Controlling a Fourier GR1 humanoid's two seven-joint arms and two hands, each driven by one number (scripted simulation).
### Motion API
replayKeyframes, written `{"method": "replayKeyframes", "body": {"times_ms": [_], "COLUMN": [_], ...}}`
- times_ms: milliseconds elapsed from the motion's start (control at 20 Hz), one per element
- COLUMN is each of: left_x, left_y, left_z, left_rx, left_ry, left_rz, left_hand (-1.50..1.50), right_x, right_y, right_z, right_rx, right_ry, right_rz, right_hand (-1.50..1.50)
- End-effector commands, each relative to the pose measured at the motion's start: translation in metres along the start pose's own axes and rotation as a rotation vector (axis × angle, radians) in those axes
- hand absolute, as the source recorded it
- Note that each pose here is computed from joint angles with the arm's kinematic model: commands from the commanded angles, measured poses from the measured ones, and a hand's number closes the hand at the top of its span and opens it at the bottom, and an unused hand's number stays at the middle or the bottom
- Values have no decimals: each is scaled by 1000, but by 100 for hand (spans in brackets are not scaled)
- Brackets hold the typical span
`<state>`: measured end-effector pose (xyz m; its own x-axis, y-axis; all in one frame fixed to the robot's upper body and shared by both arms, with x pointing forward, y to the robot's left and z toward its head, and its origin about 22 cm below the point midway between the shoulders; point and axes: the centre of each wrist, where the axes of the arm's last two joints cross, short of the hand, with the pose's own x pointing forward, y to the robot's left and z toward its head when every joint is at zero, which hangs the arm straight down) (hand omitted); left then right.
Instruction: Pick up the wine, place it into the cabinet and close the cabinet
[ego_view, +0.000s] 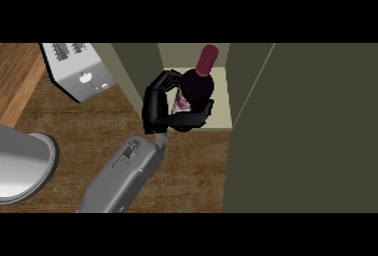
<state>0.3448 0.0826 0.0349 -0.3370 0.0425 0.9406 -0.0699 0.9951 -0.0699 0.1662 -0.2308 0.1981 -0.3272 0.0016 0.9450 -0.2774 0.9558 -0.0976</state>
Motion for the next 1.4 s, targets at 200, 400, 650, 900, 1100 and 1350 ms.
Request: {"method": "replayKeyframes", "body": {"times_ms": [200, 400, 650, 900, 1100, 1350], "left_x": [-5, -13, -14, -27, -18, -16], "left_y": [7, 4, 3, 10, 17, 21], "left_z": [-27, -29, -47, -55, -76, -84], "left_rx": [-10, 16, 21, 38, 50, 86], "left_ry": [63, 81, 86, 42, -14, -30], "left_rz": [18, -4, -28, -87, -111, -134], "left_hand": [150, 150, 150, 150, 150, 150], "right_x": [17, 21, 27, 17, 1, 17], "right_y": [-6, 4, 12, 3, 9, 7], "right_z": [11, 31, 19, 9, 25, 29], "right_rx": [12, 42, 39, 49, 33, 42], "right_ry": [-35, -35, -30, -38, -45, -44], "right_rz": [-34, -18, -49, -52, -58, -41], "right_hand": [-150, -150, -150, -150, -150, -150]}}
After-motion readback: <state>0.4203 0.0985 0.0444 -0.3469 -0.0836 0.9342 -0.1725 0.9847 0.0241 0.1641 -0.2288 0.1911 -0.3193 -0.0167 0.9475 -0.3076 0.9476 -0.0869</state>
